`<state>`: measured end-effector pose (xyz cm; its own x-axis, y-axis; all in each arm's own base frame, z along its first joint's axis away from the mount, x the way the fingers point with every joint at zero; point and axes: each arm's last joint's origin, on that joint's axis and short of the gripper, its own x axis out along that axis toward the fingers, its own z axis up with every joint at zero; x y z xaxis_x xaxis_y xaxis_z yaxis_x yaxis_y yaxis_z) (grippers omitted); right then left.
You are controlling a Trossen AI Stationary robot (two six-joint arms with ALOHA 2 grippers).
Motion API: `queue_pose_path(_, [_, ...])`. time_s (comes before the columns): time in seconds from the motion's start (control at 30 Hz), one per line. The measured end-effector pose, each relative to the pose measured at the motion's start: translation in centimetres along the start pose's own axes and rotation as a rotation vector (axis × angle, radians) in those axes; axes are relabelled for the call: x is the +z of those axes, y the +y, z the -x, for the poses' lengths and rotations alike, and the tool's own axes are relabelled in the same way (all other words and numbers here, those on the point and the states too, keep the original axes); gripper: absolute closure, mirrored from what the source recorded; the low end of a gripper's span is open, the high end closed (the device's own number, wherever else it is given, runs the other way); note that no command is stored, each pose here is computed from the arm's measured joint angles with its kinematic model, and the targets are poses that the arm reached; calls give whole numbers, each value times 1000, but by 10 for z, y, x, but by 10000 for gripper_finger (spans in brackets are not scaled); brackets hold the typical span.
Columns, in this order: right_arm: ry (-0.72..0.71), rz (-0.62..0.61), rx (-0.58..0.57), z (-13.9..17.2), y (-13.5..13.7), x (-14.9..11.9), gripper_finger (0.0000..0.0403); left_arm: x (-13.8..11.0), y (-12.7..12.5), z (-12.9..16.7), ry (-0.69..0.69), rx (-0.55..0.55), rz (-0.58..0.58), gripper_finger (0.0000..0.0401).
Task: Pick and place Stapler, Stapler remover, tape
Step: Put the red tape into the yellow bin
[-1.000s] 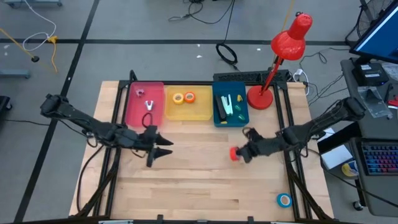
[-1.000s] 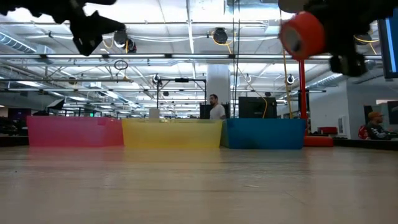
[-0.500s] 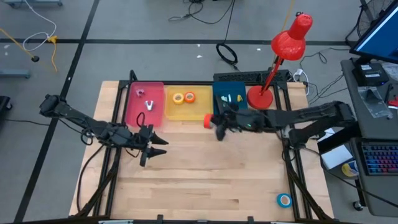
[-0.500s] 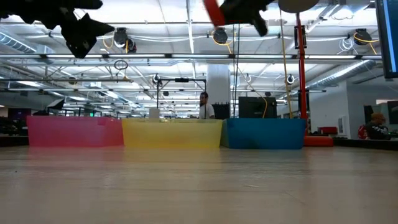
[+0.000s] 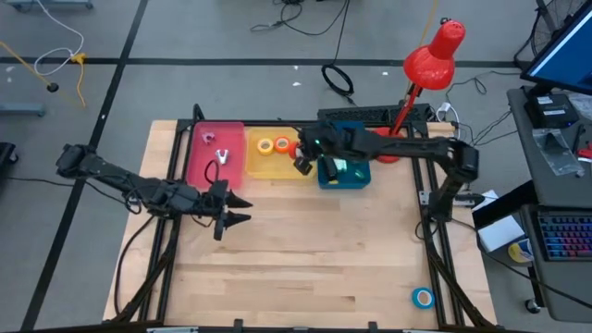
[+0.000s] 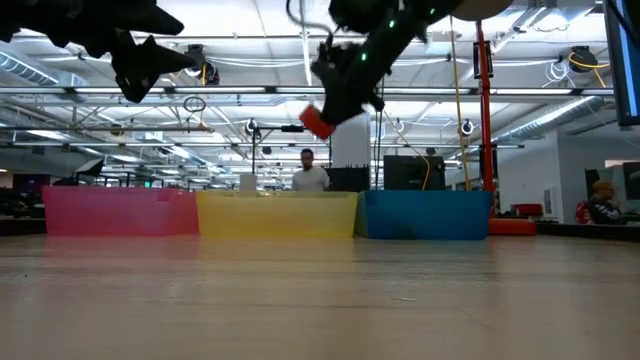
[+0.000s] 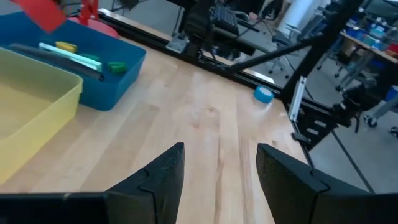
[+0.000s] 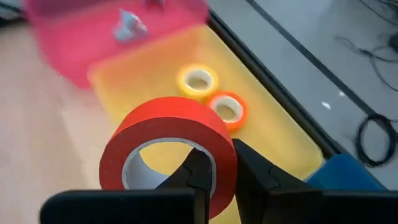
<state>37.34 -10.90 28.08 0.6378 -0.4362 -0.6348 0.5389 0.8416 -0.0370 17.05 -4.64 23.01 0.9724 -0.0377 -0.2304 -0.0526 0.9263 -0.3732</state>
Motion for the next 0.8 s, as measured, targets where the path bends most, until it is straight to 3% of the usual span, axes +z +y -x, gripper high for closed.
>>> queue_pose_path(0.3, [133,55,-9,-52,-31,-19,373,5,11,-2,-26,62,39,203])
queue_pose_path(0.5, [205,70,52,-73,-33,-33,373,7,16,-3,-38,91,46,203])
queue_pose_path(0.8, [255,127,50,-86,-33,-44,372,9,19,-3,-44,104,62,203])
